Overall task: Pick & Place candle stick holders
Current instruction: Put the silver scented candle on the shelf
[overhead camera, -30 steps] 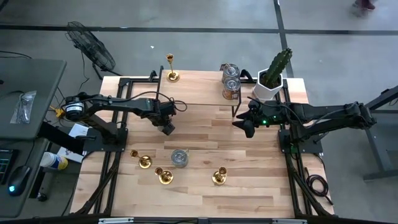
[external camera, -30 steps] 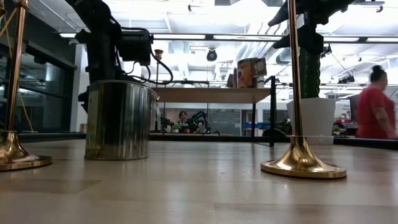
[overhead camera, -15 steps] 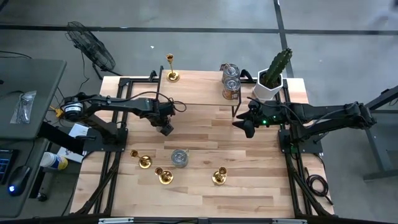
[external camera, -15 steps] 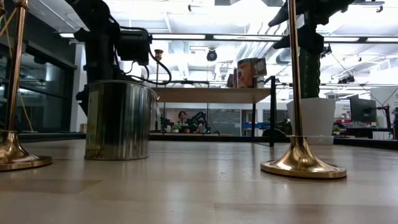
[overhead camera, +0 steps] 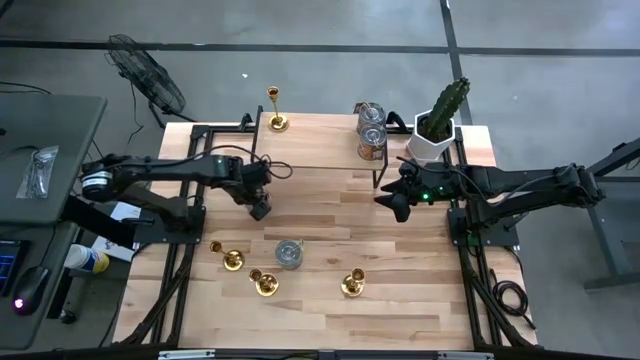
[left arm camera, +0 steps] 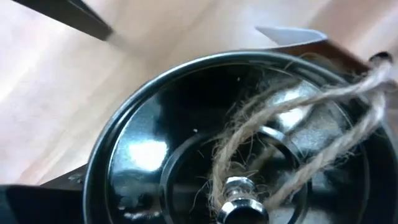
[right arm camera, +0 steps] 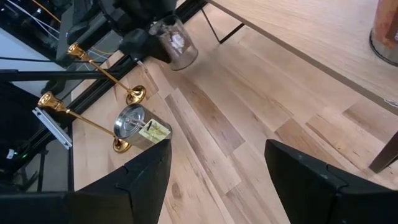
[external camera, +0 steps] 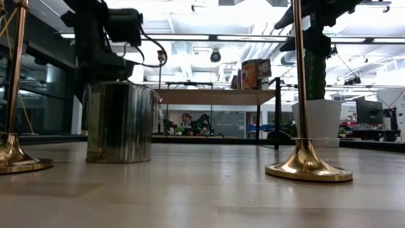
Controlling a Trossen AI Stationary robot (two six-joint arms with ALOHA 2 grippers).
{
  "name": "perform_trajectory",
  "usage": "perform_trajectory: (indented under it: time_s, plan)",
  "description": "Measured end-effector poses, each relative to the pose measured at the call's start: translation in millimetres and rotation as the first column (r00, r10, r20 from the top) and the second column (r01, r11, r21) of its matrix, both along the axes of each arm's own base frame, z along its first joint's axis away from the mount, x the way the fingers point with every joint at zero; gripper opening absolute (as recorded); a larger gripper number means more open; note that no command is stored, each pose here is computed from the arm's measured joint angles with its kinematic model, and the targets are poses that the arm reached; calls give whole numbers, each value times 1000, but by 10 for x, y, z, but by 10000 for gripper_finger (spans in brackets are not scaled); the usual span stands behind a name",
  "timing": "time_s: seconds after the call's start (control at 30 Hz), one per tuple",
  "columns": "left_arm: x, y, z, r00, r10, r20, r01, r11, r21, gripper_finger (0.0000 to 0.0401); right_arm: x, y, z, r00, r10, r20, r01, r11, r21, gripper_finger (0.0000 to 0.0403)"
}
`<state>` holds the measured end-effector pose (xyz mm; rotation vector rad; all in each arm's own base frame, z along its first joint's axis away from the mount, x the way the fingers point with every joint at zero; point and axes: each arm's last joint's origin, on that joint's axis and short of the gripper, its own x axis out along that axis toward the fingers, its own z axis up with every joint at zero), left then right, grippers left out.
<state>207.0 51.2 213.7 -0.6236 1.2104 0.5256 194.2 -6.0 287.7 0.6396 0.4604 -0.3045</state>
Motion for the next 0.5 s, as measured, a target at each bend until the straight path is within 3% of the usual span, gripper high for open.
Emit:
perform_trajectory:
  time_s: [0.2,0.5]
  plan:
    - [-70,-167,194,997,-69,41,70,997,-12,354,1,4,0,1000,13,0,-13,1000,9,252]
    - [37,-250,866,982,-103,157,93,993,69,354,5,5,7,1000,13,10,-13,1000,10,252]
